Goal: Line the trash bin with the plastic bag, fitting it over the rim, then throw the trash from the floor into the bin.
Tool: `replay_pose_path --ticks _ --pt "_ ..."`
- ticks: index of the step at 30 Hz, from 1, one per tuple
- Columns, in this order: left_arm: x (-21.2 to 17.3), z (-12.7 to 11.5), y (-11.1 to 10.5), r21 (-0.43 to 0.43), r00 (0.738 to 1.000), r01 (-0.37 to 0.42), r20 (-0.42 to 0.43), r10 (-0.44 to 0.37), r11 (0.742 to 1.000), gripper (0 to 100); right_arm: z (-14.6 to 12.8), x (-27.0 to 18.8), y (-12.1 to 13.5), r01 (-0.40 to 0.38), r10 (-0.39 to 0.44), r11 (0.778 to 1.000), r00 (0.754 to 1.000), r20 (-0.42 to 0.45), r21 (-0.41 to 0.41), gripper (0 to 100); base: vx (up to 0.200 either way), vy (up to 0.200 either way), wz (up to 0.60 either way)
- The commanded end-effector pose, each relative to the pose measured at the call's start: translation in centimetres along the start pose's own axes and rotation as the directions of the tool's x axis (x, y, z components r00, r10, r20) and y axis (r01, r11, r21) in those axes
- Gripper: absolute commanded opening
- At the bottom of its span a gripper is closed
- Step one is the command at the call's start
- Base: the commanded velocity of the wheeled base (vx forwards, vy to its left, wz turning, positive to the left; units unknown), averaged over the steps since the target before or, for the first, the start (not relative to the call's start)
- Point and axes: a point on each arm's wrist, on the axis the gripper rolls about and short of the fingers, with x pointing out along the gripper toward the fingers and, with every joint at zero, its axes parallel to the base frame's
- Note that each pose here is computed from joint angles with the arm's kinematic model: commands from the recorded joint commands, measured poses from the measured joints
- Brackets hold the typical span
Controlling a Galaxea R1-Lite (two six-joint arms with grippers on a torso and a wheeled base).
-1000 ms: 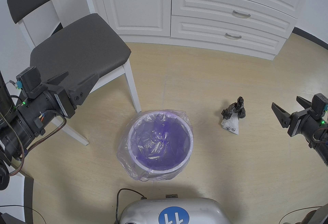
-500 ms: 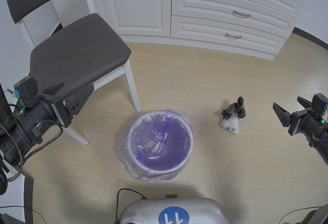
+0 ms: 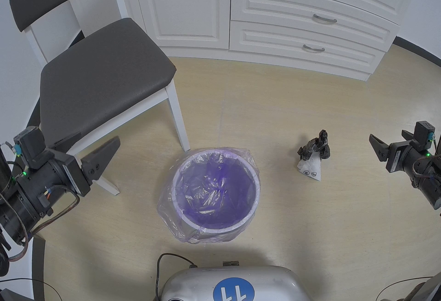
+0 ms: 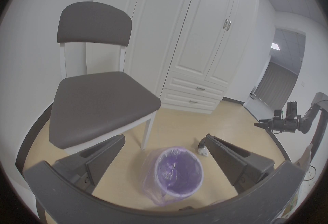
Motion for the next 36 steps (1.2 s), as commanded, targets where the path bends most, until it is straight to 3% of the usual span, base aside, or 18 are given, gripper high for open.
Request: replay_pose_path --ticks 1,5,9,12,13,17,18,22,27,28,32,36 --pt "-1.1 -1.0 0.3 0.000 0.999 -0.015 -0.036 0.015 1.000 100 -0.1 0.5 0.2 -0.003 0.003 1.000 1.000 -0.026 -0.001 100 0.000 0.000 0.00" --pt "-2.5 -0.9 0.3 0.007 0.993 -0.026 -0.118 0.027 1.000 100 1.0 -0.8 0.2 -0.026 0.027 1.000 0.996 -0.088 0.006 100 0.000 0.000 0.00" --pt "-3.8 0.0 0.3 -0.016 0.969 -0.047 -0.245 0.041 0.999 100 3.3 -0.4 0.2 -0.004 0.034 0.989 0.980 -0.198 0.150 100 0.000 0.000 0.00" --pt "-4.3 0.8 0.3 -0.042 0.961 -0.059 -0.271 0.045 0.997 100 4.6 0.0 0.4 0.003 0.047 0.978 0.970 -0.237 0.207 100 0.000 0.000 0.00" --pt "-4.5 1.5 0.2 -0.063 0.960 -0.062 -0.278 0.042 0.996 100 5.5 0.9 0.6 -0.015 0.083 0.972 0.954 -0.288 0.233 100 0.000 0.000 0.00" --pt "-4.7 1.4 0.2 -0.062 0.959 -0.062 -0.279 0.042 0.996 100 6.2 3.6 0.7 -0.053 0.122 0.979 0.927 -0.354 0.198 100 0.000 0.000 0.00" --pt "-4.6 1.4 0.1 -0.061 0.959 -0.059 -0.281 0.039 0.996 100 6.3 5.3 0.4 -0.052 0.101 0.989 0.920 -0.379 0.139 100 0.000 0.000 0.00" --pt "-4.7 1.5 0.1 -0.055 0.961 -0.057 -0.274 0.040 0.997 100 5.6 7.8 0.0 -0.063 0.077 0.997 0.910 -0.407 0.049 100 0.000 0.000 0.00" --pt "-4.7 1.4 0.2 -0.054 0.960 -0.064 -0.277 0.046 0.997 100 3.5 10.1 0.1 -0.086 0.113 0.993 0.881 -0.459 0.078 100 0.000 0.000 0.00" --pt "-4.4 1.4 0.4 -0.052 0.957 -0.078 -0.283 0.061 0.996 100 2.0 11.8 0.2 -0.074 0.103 0.994 0.869 -0.484 0.078 100 0.000 0.000 0.00" --pt "-3.8 1.1 0.8 -0.010 0.950 -0.096 -0.301 0.088 0.995 100 0.2 15.0 -0.6 -0.014 0.072 0.991 0.898 -0.434 0.135 100 0.000 0.000 0.00" --pt "-3.8 0.8 0.9 0.025 0.949 -0.089 -0.300 0.092 0.996 100 -2.1 17.3 -0.4 0.009 0.061 0.987 0.904 -0.424 0.161 100 0.000 0.000 0.00"
